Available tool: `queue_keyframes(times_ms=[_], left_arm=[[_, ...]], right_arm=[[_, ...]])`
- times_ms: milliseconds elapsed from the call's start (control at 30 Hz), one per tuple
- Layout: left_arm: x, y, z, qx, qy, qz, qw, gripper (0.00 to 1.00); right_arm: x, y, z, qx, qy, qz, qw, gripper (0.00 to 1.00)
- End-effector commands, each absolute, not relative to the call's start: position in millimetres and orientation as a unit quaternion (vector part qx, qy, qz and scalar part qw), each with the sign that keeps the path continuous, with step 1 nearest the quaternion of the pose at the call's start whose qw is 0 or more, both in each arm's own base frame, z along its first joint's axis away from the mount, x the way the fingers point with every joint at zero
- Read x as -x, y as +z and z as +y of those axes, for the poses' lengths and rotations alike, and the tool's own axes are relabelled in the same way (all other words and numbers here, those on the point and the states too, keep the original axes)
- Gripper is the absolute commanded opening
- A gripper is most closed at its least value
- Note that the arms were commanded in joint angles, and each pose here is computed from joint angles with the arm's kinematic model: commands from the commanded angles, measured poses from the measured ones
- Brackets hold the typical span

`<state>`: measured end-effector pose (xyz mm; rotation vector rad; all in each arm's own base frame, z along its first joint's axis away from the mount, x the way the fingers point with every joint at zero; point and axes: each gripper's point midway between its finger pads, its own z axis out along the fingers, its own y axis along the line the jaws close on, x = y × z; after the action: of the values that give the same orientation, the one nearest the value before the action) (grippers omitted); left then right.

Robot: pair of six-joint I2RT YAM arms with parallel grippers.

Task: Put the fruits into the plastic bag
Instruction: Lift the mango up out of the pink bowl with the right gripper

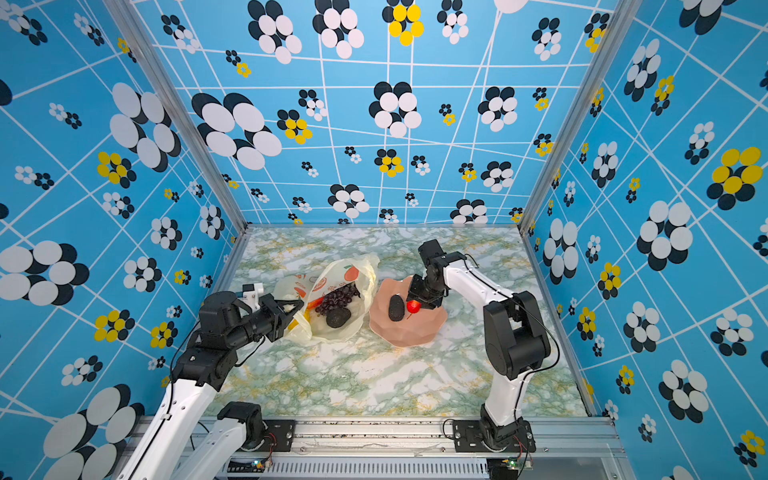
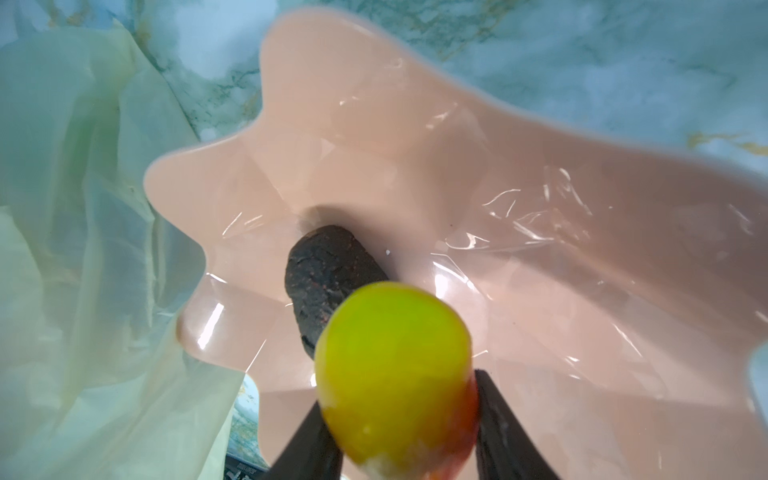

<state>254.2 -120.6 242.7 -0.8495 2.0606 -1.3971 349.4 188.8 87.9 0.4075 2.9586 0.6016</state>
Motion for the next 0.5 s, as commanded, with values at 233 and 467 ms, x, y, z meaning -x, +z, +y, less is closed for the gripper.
queue_keyframes(times_ms=[233,467], left_arm=[[-268,261,-119,0.299,-0.512,0.758,0.272,0.00],[-278,271,-120,0.294,-0.511,0.757,0.281,0.00]], right_arm=[[-354,166,191,-0.139,0.296,0.937,0.121,0.35],[-371,234,195,-0.129,0.360,0.906,0.183,0.33]])
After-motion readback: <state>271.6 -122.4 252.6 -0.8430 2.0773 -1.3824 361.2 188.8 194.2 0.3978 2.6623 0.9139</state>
